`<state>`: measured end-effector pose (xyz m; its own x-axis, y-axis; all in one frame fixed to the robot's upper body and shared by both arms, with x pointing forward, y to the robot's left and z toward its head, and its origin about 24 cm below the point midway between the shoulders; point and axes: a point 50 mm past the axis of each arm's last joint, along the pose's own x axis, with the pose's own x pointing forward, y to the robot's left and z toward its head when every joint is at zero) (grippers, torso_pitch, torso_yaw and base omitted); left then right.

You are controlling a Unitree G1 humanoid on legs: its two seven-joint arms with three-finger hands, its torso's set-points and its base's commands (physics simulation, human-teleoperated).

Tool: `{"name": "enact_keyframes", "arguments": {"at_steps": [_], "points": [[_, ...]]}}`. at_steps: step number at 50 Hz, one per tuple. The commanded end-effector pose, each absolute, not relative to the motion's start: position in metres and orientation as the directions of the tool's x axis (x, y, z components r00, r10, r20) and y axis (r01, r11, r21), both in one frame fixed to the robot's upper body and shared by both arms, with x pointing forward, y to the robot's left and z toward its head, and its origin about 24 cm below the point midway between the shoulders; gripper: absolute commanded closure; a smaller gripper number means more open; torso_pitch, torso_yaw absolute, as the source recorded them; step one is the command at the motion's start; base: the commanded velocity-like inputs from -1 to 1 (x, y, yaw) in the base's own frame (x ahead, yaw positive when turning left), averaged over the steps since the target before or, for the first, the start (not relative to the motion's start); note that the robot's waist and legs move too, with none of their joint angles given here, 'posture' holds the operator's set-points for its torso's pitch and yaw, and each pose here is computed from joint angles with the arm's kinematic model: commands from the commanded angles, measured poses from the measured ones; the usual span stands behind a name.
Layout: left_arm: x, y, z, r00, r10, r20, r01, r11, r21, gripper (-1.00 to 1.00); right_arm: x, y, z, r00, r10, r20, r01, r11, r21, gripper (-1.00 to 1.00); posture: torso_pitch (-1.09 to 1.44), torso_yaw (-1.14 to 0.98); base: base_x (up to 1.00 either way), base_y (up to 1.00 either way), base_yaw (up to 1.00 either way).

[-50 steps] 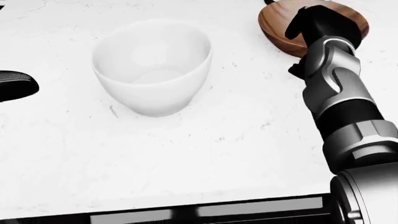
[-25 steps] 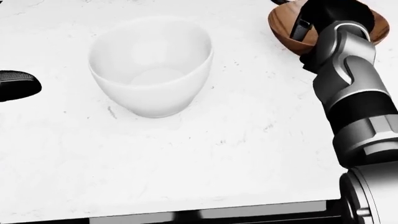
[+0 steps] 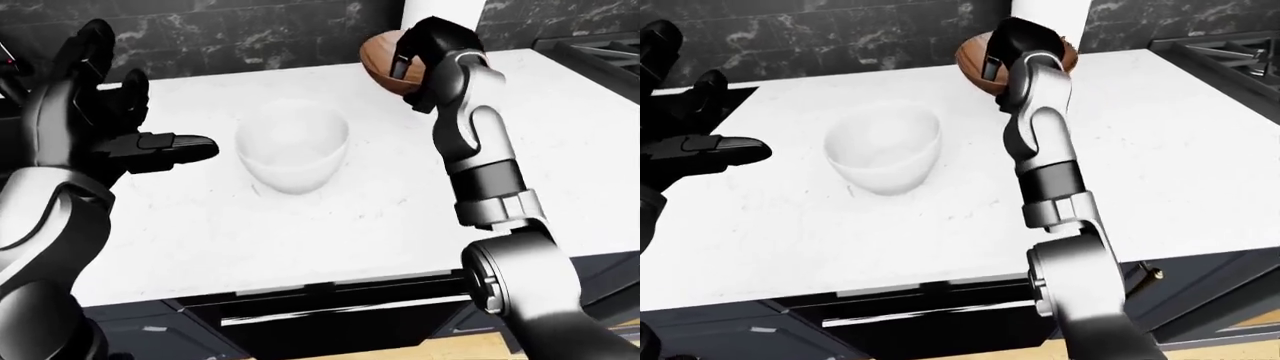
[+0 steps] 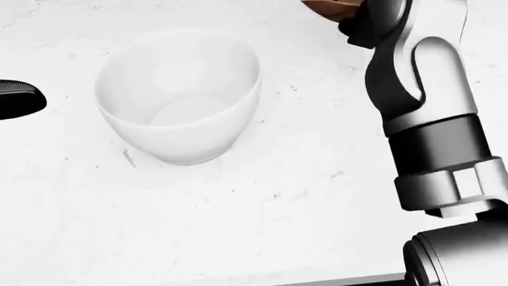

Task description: Stack the bowls from largest to smallest.

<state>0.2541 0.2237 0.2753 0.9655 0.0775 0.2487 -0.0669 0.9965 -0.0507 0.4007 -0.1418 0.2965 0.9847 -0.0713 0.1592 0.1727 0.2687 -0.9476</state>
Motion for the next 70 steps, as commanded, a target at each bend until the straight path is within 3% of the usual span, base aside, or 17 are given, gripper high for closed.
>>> {"name": "enact_keyframes", "arguments": {"at_steps": [1, 18, 45, 70], "points": [[0.248, 0.225, 0.289, 0.942, 0.084, 0.325, -0.072, 0.996, -0.049, -1.0, 0.389, -0.125, 0.328, 0.968, -0.003, 0.25, 0.241, 0.272, -0.932, 1.0, 0.0, 0.0, 0.0, 0.0, 0.0], [0.248, 0.235, 0.285, 0.942, 0.107, 0.317, -0.09, 0.994, -0.069, -1.0, 0.364, -0.05, 0.331, 0.937, 0.243, 0.252, 0.185, 0.268, -0.946, 1.0, 0.0, 0.0, 0.0, 0.0, 0.0], [0.248, 0.236, 0.284, 0.942, 0.112, 0.316, -0.094, 0.993, -0.072, -1.0, 0.332, -0.006, 0.321, 0.869, 0.435, 0.236, 0.121, 0.274, -0.954, 0.98, 0.0, 0.0, 0.0, 0.0, 0.0], [0.246, 0.237, 0.29, 0.939, 0.113, 0.326, -0.094, 0.993, -0.072, -1.0, 0.317, 0.006, 0.306, 0.853, 0.504, 0.135, 0.05, 0.18, -0.982, 1.0, 0.0, 0.0, 0.0, 0.0, 0.0]]}}
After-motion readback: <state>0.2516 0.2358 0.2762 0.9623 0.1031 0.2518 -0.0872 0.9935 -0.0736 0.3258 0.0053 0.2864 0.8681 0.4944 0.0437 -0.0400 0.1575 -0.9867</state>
